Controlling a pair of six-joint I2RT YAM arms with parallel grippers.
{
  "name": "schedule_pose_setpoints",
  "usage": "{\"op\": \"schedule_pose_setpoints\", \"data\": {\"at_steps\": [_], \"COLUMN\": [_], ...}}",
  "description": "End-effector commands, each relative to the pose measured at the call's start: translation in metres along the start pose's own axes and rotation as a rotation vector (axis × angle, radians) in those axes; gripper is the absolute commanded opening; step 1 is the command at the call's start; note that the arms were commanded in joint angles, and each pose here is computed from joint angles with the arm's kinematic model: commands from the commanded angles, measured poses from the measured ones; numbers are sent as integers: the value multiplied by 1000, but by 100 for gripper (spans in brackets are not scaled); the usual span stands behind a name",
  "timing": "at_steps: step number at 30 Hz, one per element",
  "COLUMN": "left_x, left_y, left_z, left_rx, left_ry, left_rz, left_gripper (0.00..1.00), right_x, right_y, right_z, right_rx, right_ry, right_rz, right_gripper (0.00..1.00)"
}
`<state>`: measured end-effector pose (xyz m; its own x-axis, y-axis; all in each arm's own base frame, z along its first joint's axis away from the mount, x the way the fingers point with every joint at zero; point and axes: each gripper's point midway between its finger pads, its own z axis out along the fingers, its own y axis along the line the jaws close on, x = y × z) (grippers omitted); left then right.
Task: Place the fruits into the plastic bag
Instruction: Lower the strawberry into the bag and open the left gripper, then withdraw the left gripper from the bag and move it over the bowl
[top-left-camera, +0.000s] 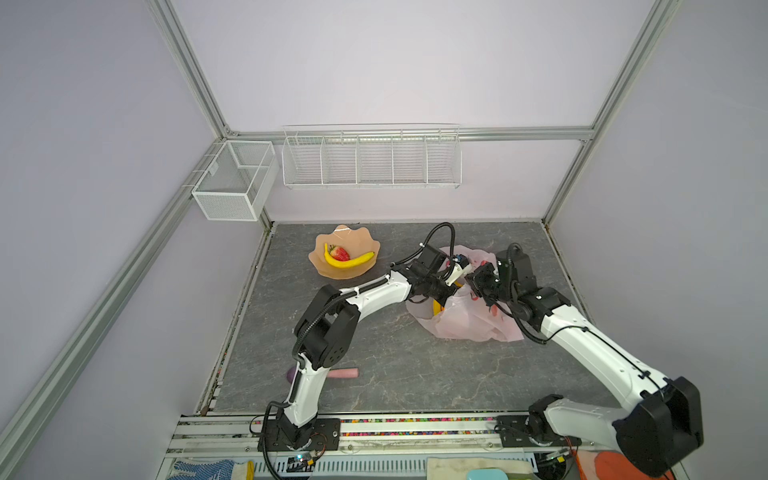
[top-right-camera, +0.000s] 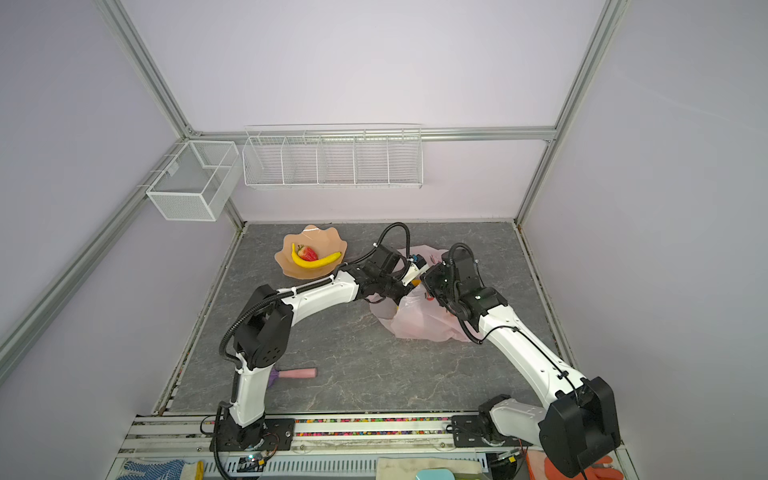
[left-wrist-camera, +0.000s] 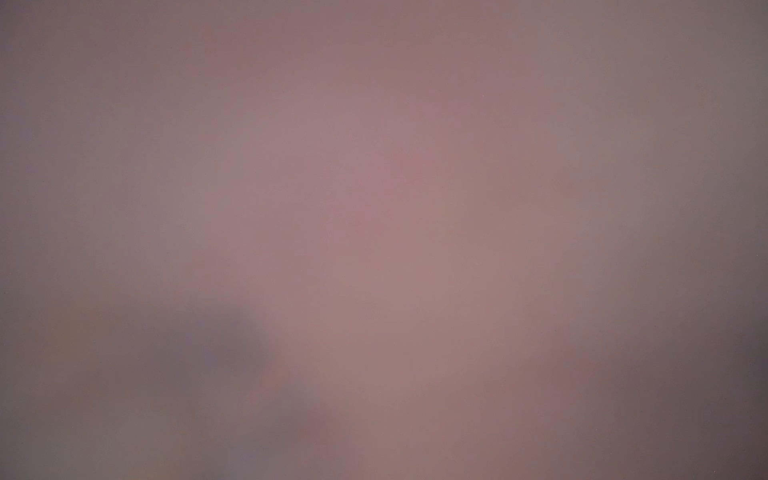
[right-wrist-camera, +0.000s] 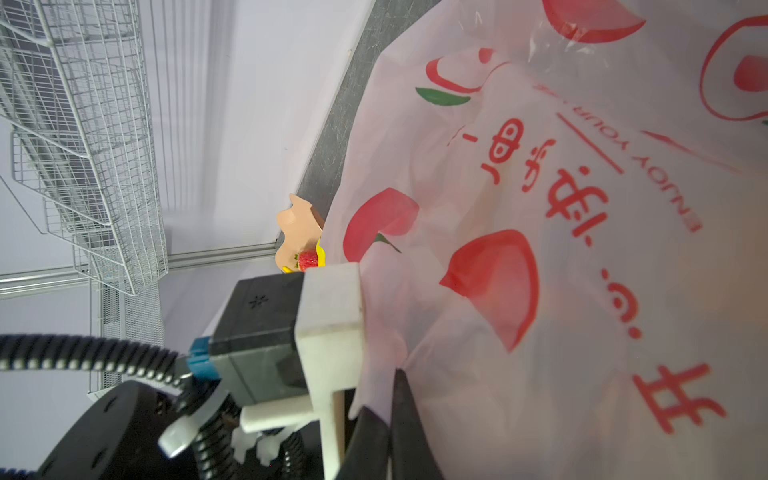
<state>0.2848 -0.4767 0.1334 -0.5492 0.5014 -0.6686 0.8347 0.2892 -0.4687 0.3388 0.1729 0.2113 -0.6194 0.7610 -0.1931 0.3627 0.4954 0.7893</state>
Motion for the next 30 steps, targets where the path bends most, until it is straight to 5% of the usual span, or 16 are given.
{"op": "schedule_pose_setpoints", "data": {"at_steps": [1,10,20,30], "left_x": [-18,-32,-37,-17], "left_y": [-10,13,36,73], "left_z": [-7,-43,-126,-185], "left_rx": [1,-110,-273,-509], "left_ry": [-45,-85,-186,-199], "left_rz": [-5,-78,-158,-261], "left_gripper": [80,84,84,86], "right_x": [-3,-4,-7,-9], "right_y": [5,6,1,2], "right_z": [-3,-3,-6,-4], "right_rx": [-34,-33,-13,-10], "right_ry": [-9,-11,-29,-32], "right_rz": [26,25,20,17], "right_gripper": [6,6,6,6]}}
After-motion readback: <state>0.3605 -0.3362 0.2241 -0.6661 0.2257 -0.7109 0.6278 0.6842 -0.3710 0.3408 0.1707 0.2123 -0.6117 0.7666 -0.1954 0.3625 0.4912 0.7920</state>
